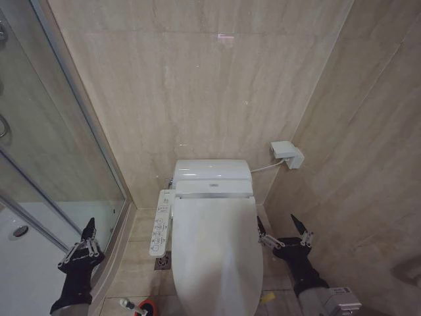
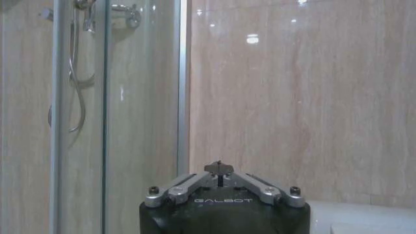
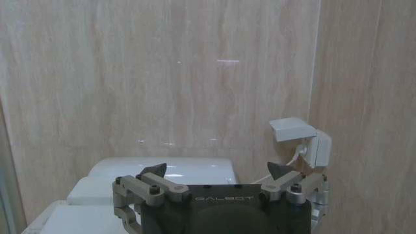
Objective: Open the toilet lid, clean the toilet bowl with a toilet brush, close the toilet lid, and flush.
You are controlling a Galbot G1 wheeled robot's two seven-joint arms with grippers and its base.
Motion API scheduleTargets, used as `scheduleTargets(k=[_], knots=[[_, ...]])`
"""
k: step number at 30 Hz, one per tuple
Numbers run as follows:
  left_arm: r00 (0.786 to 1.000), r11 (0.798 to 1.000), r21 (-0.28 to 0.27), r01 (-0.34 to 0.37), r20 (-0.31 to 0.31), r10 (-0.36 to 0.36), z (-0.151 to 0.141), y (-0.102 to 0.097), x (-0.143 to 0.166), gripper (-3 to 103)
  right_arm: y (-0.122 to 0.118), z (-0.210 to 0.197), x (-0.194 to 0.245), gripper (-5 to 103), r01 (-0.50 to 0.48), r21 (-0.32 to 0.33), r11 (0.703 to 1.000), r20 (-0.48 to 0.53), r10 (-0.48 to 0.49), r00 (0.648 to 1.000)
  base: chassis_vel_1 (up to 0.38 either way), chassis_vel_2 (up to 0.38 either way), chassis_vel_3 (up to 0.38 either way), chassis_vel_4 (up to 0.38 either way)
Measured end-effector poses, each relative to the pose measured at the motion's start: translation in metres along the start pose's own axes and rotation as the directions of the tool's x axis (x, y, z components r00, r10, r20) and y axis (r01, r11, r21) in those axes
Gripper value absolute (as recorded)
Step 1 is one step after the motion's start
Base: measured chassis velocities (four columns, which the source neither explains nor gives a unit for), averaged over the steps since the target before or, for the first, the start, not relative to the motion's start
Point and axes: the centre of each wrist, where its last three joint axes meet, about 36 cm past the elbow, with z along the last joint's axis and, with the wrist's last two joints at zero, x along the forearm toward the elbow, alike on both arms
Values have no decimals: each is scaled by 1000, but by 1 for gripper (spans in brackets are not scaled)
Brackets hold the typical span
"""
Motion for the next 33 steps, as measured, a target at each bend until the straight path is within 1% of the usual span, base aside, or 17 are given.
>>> scheduleTargets(k=[4,5,11,12,19,20,23,26,27,30,33], knots=[[999,999,-32,-31,-18,30,-2,0,8,0,0,0,0,100,0,0,1000,0,0,1000,0,0,0,0],[999,999,-37,-37,-21,36,-3,0,9,12,0,0,0,100,0,0,1000,0,0,1000,0,0,0,0],[999,998,-41,-46,-30,44,-7,-2,12,12,0,0,0,100,0,0,1000,0,0,1000,0,0,0,0],[998,998,-39,-47,-33,45,-7,-2,13,38,0,0,0,100,0,0,1000,0,0,1000,0,0,0,0],[997,998,-24,-54,-59,53,-10,-7,19,38,0,0,0,100,0,0,1000,0,0,1000,0,0,0,0],[996,998,-26,-58,-65,56,-10,-7,20,66,0,0,0,100,0,0,1000,0,0,1000,0,0,0,0],[994,998,-22,-67,-91,65,-15,-7,21,66,0,0,0,100,0,0,1000,0,0,1000,0,0,0,0],[992,997,-14,-70,-104,68,-17,-7,21,66,0,0,0,100,0,0,1000,0,0,1000,0,0,0,0],[991,997,-12,-72,-113,70,-19,-8,22,92,0,0,0,100,0,0,1000,0,0,1000,0,0,0,0],[989,997,-5,-75,-127,74,-23,-9,24,92,0,0,0,100,0,0,1000,0,0,1000,0,0,0,0],[979,997,14,-76,-190,78,-33,-14,28,92,0,0,0,100,0,0,1000,0,0,1000,0,0,0,0]])
